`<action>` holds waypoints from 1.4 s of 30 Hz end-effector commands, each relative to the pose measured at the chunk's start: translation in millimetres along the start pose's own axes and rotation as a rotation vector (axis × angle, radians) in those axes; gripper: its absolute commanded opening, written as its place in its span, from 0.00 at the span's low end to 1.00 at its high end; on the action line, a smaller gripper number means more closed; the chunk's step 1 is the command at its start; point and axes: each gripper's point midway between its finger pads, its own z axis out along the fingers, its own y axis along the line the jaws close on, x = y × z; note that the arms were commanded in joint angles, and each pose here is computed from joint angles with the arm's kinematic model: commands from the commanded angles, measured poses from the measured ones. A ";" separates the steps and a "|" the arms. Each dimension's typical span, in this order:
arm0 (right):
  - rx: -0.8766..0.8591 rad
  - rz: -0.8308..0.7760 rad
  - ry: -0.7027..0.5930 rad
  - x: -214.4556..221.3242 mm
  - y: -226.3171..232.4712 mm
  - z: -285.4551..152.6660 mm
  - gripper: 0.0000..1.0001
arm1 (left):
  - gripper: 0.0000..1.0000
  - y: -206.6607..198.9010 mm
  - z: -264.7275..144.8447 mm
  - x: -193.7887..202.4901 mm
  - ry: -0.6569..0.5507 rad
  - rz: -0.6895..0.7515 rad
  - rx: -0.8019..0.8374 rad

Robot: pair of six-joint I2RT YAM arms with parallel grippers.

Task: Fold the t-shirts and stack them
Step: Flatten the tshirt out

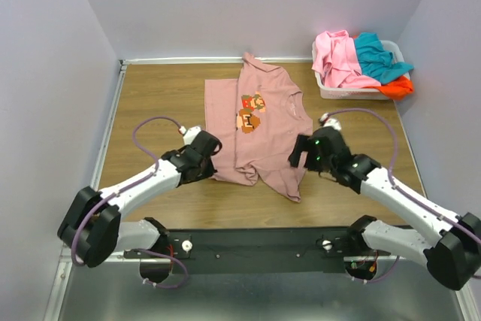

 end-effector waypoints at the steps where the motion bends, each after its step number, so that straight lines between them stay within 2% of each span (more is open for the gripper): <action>1: -0.015 -0.213 0.283 95.9 8.3 -13.4 0.98 | 0.00 27.3 -15.3 -47.5 -0.164 -0.076 -0.074; 8: 0.058 -0.433 0.405 162.5 8.8 -14.6 0.95 | 0.00 28.6 -25.0 -53.1 -0.206 -0.086 -0.014; 14: 0.091 -0.552 0.437 186.5 13.2 -11.2 0.92 | 0.00 25.6 -25.4 -51.0 -0.206 -0.088 0.016; 17: 0.130 -0.564 0.409 186.0 15.4 -4.7 0.91 | 0.00 24.6 -24.7 -49.0 -0.201 -0.088 0.027; 19: 0.160 -0.558 0.379 182.0 15.2 0.7 0.86 | 0.00 24.3 -24.5 -48.4 -0.203 -0.091 0.034; 21: 0.191 -0.543 0.347 178.0 13.9 4.6 0.78 | 0.00 23.1 -26.8 -49.4 -0.211 -0.095 0.046; 26: 0.257 -0.507 0.299 171.0 8.5 8.8 0.75 | 0.00 22.8 -30.5 -52.0 -0.228 -0.105 0.056; 29: 0.319 -0.490 0.259 162.4 -1.2 7.8 0.70 | 0.00 24.4 -31.0 -52.7 -0.234 -0.112 0.049; 32: 0.376 -0.473 0.248 158.1 -15.7 7.2 0.60 | 0.00 25.4 -30.2 -52.1 -0.231 -0.112 0.041; 35: 0.384 -0.468 0.255 155.8 -20.7 6.8 0.42 | 0.00 25.9 -29.9 -52.8 -0.233 -0.112 0.037; 36: 0.385 -0.466 0.245 153.2 -20.6 6.9 0.20 | 0.00 25.7 -30.0 -53.7 -0.237 -0.114 0.037; 37: 0.386 -0.465 0.242 151.4 -20.7 7.3 0.08 | 0.00 25.2 -30.3 -55.8 -0.244 -0.118 0.036; 38: 0.387 -0.464 0.231 147.6 -19.8 7.6 0.00 | 0.00 25.3 -29.5 -56.4 -0.246 -0.116 0.034; 42: 0.420 -0.394 0.151 111.2 -22.2 13.2 0.01 | 0.00 16.7 -33.9 -79.4 -0.301 -0.112 0.038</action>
